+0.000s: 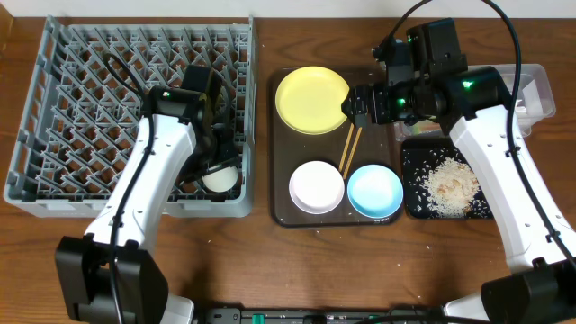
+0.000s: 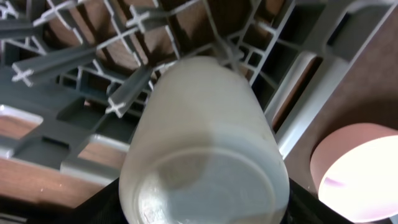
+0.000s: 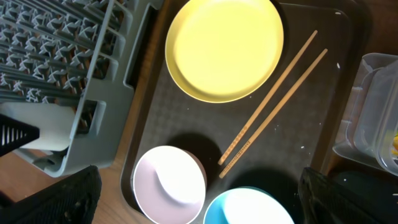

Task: Sort waste into correct bins and load items into the dishwasher
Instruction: 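Lower the white cup into the rack with the left gripper and release, then move the left gripper to the pink-white bowl and grasp its rim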

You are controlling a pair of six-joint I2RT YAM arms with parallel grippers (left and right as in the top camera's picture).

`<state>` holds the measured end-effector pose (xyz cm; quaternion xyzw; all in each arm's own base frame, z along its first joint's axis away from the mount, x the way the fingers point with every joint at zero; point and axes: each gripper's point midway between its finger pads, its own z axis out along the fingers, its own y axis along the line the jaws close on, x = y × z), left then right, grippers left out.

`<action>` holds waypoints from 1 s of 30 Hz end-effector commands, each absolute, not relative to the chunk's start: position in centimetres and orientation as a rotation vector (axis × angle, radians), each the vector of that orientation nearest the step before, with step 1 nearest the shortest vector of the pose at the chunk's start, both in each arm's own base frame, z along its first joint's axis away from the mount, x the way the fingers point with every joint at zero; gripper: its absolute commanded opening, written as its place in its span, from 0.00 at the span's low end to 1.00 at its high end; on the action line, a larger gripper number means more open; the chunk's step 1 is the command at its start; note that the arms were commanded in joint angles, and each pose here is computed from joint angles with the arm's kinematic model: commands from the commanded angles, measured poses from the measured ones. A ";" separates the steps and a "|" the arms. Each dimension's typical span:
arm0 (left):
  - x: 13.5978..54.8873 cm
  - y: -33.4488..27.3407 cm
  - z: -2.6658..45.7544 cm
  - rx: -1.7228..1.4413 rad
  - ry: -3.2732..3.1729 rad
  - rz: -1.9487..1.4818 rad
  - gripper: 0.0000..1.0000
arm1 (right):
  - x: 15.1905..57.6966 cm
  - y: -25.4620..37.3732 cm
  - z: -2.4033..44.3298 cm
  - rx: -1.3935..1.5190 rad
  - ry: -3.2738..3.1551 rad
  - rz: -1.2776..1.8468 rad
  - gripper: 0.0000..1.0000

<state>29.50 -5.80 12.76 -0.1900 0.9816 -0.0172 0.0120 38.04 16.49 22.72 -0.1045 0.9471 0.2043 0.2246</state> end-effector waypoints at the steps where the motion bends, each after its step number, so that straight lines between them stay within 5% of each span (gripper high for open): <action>1: 29.5 -5.5 11.9 -0.589 3.072 -0.014 0.45 | 37.9 17.1 22.4 -0.328 2.616 0.556 0.99; 17: 28.9 -5.4 11.1 -0.591 3.092 -0.002 0.78 | 37.9 17.0 22.4 -0.341 2.617 0.552 0.99; 30: 32.1 -6.3 17.5 -0.477 2.956 -0.106 0.81 | 38.9 17.4 23.1 -0.346 2.560 0.556 0.98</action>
